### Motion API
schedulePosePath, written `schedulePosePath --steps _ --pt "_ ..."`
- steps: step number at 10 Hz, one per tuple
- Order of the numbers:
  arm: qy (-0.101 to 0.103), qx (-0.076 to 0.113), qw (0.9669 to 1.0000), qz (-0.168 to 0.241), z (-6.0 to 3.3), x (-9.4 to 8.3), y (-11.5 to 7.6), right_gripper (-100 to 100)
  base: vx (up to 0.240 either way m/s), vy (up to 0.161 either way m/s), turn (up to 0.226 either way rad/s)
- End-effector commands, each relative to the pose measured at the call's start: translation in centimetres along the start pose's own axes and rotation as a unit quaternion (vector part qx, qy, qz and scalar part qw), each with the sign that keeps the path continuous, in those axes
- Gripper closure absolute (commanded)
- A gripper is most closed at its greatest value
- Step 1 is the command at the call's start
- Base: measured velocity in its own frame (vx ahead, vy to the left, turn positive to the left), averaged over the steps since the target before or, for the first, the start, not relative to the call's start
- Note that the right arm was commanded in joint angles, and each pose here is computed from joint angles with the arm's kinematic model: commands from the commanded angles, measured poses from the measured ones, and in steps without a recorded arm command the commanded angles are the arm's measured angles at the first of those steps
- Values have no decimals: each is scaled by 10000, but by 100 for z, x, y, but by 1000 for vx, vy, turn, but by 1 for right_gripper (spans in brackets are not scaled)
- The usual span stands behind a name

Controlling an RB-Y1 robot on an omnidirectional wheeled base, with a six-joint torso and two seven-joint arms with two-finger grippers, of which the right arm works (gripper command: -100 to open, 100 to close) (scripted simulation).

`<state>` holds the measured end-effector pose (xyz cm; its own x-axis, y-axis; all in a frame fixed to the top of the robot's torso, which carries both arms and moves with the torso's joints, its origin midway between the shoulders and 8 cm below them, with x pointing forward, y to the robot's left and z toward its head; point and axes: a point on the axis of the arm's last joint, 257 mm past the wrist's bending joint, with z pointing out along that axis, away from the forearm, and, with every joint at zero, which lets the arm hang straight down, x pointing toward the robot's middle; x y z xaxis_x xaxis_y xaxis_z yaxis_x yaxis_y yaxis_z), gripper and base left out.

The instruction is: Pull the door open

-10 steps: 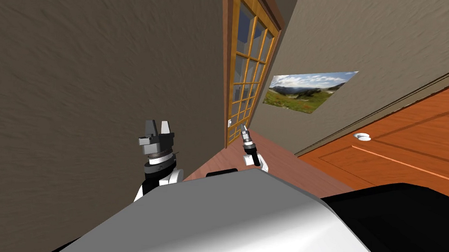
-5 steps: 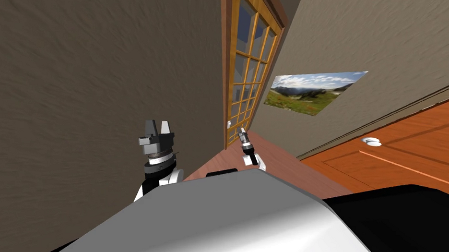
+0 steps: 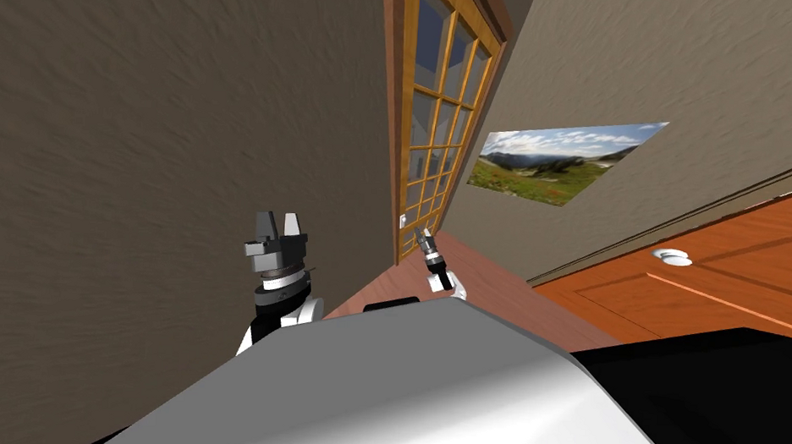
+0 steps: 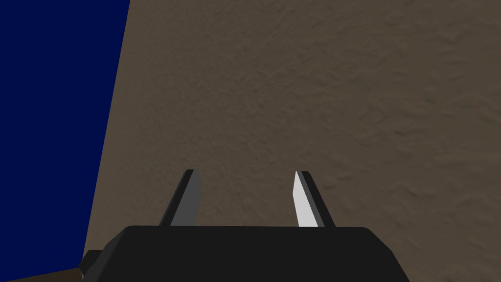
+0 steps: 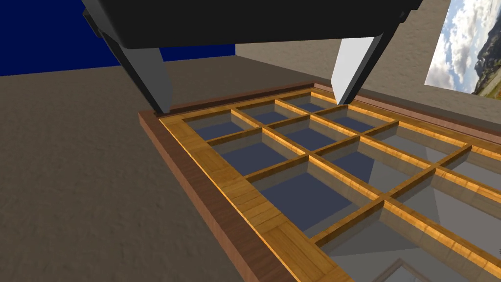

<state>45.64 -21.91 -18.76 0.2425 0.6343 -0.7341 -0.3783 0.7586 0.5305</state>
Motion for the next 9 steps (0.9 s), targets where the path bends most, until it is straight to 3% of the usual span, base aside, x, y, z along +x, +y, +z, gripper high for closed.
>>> schedulePosePath --steps 1,5,9 --pt "171 30 9995 -260 -29 154 -55 -100 70 -80 44" --pt "398 55 9975 -582 -71 359 -153 -100 63 -63 30" --pt "735 62 9920 -1028 -146 657 -278 -100 53 -59 30"
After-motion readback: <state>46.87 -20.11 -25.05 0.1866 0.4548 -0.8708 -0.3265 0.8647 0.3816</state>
